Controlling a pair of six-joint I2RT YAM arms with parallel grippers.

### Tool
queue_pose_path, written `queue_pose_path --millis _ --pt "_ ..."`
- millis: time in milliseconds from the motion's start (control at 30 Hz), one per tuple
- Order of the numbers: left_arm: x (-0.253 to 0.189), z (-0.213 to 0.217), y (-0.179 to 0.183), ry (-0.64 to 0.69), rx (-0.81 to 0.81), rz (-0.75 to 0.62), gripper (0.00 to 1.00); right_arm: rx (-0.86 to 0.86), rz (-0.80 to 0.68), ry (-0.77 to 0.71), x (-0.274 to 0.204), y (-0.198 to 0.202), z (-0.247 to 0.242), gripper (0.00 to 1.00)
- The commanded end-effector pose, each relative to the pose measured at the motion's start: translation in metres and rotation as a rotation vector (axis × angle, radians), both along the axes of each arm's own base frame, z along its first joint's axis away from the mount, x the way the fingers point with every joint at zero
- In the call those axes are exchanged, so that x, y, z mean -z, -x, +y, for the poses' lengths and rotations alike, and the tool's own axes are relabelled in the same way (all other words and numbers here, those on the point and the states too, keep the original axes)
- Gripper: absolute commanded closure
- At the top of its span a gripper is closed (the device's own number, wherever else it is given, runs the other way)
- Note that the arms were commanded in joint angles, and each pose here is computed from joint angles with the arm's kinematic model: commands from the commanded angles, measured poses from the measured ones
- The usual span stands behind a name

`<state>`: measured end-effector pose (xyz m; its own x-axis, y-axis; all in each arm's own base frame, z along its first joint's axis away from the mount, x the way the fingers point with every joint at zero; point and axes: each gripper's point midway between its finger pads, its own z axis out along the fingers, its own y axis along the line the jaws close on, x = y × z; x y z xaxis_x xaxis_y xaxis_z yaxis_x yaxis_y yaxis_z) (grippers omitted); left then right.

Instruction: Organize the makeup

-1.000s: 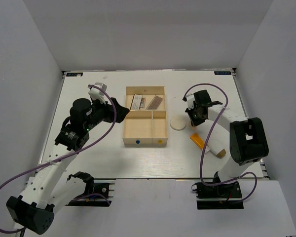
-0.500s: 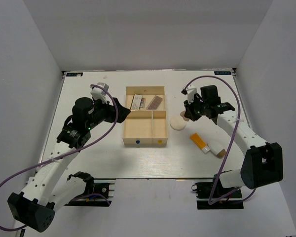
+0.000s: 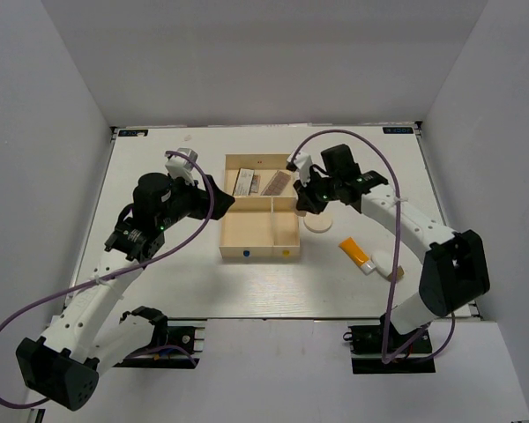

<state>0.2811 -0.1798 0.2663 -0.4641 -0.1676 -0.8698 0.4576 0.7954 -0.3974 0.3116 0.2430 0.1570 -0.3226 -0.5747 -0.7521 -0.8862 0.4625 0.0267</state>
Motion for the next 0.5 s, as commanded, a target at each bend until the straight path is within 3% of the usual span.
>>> queue_pose_path --millis 0,467 --pt "-0.003 -0.003 0.001 0.003 0.014 -0.013 0.12 -0.045 -0.006 0.024 0.001 -0.004 0.017 0.85" --pt "-0.005 -0.003 0.003 0.009 0.021 -0.019 0.12 -0.043 -0.014 0.113 0.027 -0.008 0.03 0.73"
